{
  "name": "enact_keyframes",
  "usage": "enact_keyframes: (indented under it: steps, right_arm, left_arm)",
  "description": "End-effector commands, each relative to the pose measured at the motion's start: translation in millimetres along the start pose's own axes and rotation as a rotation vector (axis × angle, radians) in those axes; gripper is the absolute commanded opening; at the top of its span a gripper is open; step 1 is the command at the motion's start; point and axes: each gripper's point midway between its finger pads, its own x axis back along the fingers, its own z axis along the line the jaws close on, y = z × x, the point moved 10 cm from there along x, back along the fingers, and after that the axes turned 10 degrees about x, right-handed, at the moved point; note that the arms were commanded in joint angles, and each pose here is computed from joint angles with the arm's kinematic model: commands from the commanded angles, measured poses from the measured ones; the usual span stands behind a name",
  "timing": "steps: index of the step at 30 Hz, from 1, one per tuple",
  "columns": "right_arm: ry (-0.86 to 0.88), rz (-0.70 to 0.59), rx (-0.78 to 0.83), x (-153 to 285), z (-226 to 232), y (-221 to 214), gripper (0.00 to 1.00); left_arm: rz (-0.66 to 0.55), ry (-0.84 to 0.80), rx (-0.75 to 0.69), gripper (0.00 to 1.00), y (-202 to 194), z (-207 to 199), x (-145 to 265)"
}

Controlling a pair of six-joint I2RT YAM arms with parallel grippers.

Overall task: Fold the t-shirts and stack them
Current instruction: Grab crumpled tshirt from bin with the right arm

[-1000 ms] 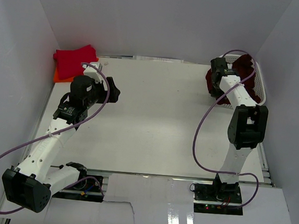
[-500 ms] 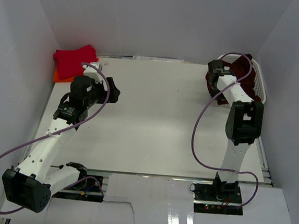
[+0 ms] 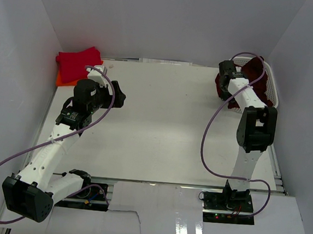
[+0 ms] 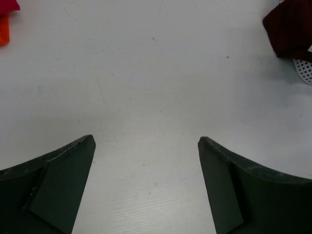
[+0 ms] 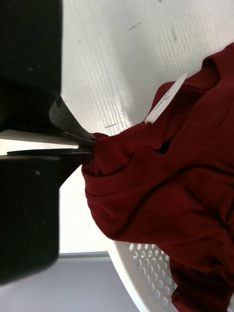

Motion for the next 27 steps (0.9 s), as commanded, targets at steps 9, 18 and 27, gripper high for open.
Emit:
enact_keyframes:
  steps: [9,18,27]
  right_arm:
    - [0.073,-0.325,-0.082,105,-49,63,0.08]
    - [0.239,-0.734,0.027,218,-56,69,0.08]
    - [0.61,-1.191,0.22,357,-57,39,0.08]
  left_arm:
    - [-0.024,-0.029,0.002,0.98,4,-4,5]
    - [-0.019,-0.035,0.008,0.98,3,-4,5]
    - [-0.012,-0.039,0.017,0.98,3,-5,4]
